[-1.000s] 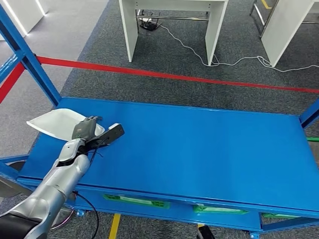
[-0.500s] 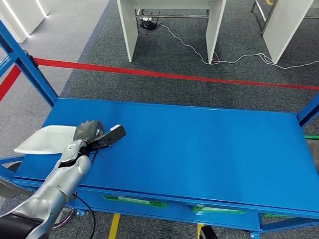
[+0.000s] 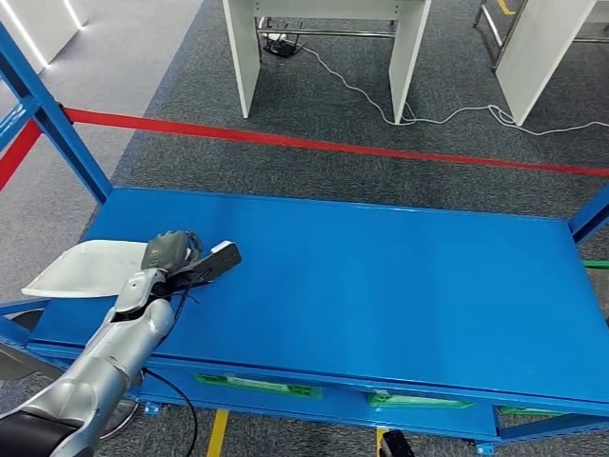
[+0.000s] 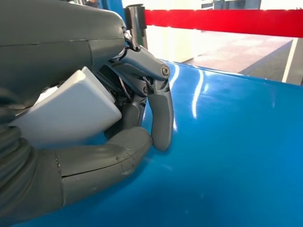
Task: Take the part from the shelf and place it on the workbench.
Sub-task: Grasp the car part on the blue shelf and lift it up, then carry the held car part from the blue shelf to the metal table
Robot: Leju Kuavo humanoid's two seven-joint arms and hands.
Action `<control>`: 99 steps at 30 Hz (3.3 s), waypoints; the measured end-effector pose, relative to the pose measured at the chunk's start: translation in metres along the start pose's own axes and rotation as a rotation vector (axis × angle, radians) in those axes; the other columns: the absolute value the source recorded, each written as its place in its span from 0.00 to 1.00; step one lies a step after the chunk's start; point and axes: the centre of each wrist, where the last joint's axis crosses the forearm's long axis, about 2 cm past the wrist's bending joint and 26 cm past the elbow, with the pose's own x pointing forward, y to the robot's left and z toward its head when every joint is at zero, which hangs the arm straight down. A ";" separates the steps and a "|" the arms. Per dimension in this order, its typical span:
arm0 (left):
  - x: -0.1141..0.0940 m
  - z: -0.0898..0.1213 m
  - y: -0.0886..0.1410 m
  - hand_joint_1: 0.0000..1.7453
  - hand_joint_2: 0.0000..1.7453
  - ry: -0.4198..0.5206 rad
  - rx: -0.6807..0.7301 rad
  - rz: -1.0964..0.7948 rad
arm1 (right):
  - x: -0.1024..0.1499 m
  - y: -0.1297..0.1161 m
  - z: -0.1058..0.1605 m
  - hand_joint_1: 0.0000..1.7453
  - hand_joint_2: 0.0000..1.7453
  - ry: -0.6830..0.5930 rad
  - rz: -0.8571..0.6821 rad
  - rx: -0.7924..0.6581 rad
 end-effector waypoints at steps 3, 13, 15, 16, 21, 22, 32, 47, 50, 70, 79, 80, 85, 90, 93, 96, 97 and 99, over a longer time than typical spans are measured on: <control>0.001 -0.001 0.001 1.00 1.00 -0.002 0.012 0.006 | 0.000 0.000 0.000 0.00 0.00 0.000 0.000 0.000; -0.001 0.002 -0.001 1.00 1.00 -0.049 0.114 -0.004 | 0.001 -0.001 0.000 0.00 0.00 0.002 0.005 0.000; -0.003 0.004 -0.001 1.00 1.00 -0.073 0.167 -0.020 | 0.000 -0.001 0.000 0.00 0.00 0.004 0.007 0.001; -0.005 0.004 -0.001 1.00 1.00 -0.085 0.197 -0.031 | 0.000 -0.001 0.000 0.00 0.00 0.004 0.008 0.001; -0.011 0.010 -0.003 1.00 1.00 -0.133 0.347 -0.103 | 0.000 -0.001 0.000 0.00 0.00 0.002 0.010 0.001; -0.012 0.011 -0.004 1.00 1.00 -0.139 0.361 -0.116 | 0.000 -0.001 0.000 0.00 0.00 0.002 0.010 0.001; -0.006 0.016 0.006 1.00 1.00 -0.213 0.469 -0.192 | 0.001 -0.001 0.000 0.00 0.00 -0.002 0.002 -0.001; 0.032 0.031 0.022 1.00 1.00 -0.351 0.616 -0.100 | -0.009 0.000 0.001 0.00 0.00 0.004 -0.014 -0.011; 0.034 0.033 0.024 1.00 1.00 -0.356 0.627 -0.094 | -0.009 0.000 0.001 0.00 0.00 -0.001 -0.014 -0.010; 0.064 0.067 0.015 1.00 1.00 -0.447 0.609 0.160 | -0.019 0.000 0.003 0.00 0.00 0.013 -0.026 -0.025; 0.075 0.083 0.011 1.00 1.00 -0.505 0.560 0.263 | -0.022 -0.001 0.004 0.00 0.00 0.020 -0.020 -0.033; 0.076 0.084 0.011 1.00 1.00 -0.511 0.550 0.279 | -0.022 -0.001 0.004 0.00 0.00 0.021 -0.019 -0.033; 0.077 0.091 0.008 1.00 1.00 -0.520 0.538 0.312 | -0.023 -0.001 0.004 0.00 0.00 0.021 -0.016 -0.034; 0.078 0.095 0.013 1.00 1.00 -0.528 0.578 0.309 | -0.022 -0.001 0.004 0.00 0.00 0.018 -0.024 -0.036; 0.076 0.097 0.012 1.00 1.00 -0.526 0.584 0.289 | -0.022 -0.001 0.004 0.00 0.00 0.019 -0.026 -0.037; 0.075 0.098 0.013 1.00 1.00 -0.523 0.585 0.257 | -0.023 -0.002 0.004 0.00 0.00 0.020 -0.028 -0.039; 0.074 0.098 0.013 1.00 1.00 -0.521 0.582 0.249 | -0.023 -0.002 0.004 0.00 0.00 0.020 -0.029 -0.039; 0.073 0.098 0.012 1.00 1.00 -0.518 0.574 0.237 | -0.022 -0.002 0.004 0.00 0.00 0.019 -0.032 -0.040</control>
